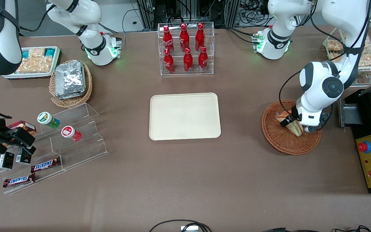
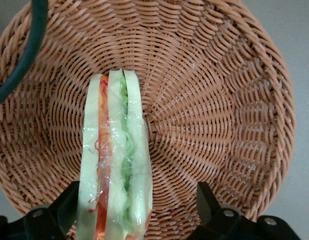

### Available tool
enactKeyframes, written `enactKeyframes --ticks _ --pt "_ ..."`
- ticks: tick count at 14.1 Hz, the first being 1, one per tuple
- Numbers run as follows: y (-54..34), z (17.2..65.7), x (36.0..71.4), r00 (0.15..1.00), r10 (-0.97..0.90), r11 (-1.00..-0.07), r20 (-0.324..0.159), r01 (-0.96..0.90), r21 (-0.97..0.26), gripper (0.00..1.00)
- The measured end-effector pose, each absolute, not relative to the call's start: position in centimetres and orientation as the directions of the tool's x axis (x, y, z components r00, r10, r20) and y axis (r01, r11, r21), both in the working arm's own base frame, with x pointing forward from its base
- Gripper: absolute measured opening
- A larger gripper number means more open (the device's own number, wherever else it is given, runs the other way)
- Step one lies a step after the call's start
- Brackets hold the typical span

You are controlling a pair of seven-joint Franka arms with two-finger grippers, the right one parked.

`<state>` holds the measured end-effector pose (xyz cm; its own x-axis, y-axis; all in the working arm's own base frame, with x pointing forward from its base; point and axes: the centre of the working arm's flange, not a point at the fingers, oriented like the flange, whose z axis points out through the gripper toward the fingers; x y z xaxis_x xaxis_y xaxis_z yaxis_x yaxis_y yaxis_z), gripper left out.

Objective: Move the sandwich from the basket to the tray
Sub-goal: 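Lower the open left gripper and close it on the sandwich, then lift the sandwich and carry it over the cream tray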

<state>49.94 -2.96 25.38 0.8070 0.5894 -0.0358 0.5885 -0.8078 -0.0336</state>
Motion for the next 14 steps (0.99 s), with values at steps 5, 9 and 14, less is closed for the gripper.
enactKeyframes --ticks 5,9,14 --pt "-2.3 24.1 49.8 0.814 0.579 -0.815 -0.041 0.577 -0.063 0.95" --pt "-2.1 23.6 49.7 0.807 0.589 -0.808 -0.047 0.585 -0.07 0.51" --pt "-2.0 24.0 49.8 0.809 0.586 -0.81 -0.044 0.582 -0.074 0.32"
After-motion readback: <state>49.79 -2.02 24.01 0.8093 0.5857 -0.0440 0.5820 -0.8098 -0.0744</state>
